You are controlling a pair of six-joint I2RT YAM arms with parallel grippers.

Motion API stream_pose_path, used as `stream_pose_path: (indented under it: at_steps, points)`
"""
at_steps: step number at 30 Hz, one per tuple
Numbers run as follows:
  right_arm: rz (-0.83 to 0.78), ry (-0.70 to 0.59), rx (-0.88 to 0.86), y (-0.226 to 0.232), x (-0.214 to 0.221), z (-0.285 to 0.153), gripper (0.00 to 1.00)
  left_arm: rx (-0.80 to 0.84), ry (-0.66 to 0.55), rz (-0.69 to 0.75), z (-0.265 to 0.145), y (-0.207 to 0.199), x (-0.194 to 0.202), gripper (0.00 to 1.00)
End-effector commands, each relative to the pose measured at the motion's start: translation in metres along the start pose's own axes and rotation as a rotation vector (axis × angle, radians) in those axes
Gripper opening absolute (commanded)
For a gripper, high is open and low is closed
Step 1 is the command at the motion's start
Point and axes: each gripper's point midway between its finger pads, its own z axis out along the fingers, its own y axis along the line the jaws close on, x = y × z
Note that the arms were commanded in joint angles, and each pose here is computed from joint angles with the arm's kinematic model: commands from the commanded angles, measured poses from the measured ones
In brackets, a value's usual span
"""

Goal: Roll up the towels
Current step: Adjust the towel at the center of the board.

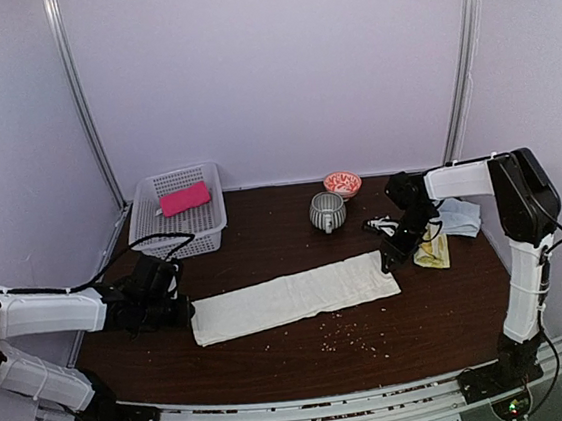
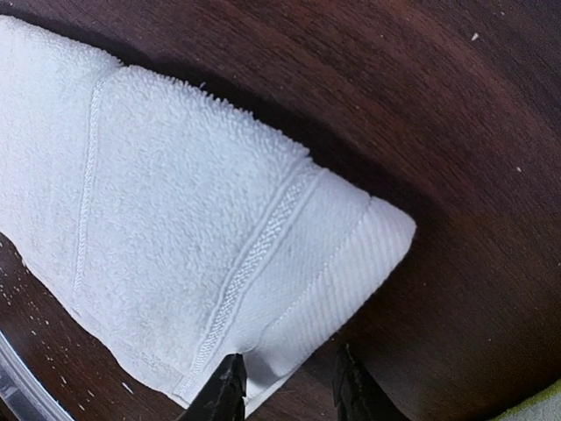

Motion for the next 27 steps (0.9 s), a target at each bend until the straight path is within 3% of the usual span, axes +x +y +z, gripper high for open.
stream_pose_path:
  at_steps: [1,6,11,14,27]
  points:
    - [-0.046,0.049,0.001,0.014,0.005,0.021,0.34,0.002,-0.006,-0.010,0.006,0.000,0.000,0.21]
    - [-0.069,0.088,0.062,0.012,0.010,0.034,0.27,-0.003,-0.001,-0.005,0.007,0.001,0.001,0.22]
    - [-0.062,0.157,0.172,-0.010,0.026,0.047,0.06,-0.007,0.005,-0.001,0.009,0.001,0.003,0.22]
    - [-0.052,0.129,0.186,-0.016,0.022,0.035,0.00,-0.009,0.010,0.004,0.010,0.002,0.004,0.22]
    - [-0.015,-0.093,0.198,-0.030,-0.021,-0.081,0.00,-0.003,0.010,0.022,0.012,0.000,0.004,0.22]
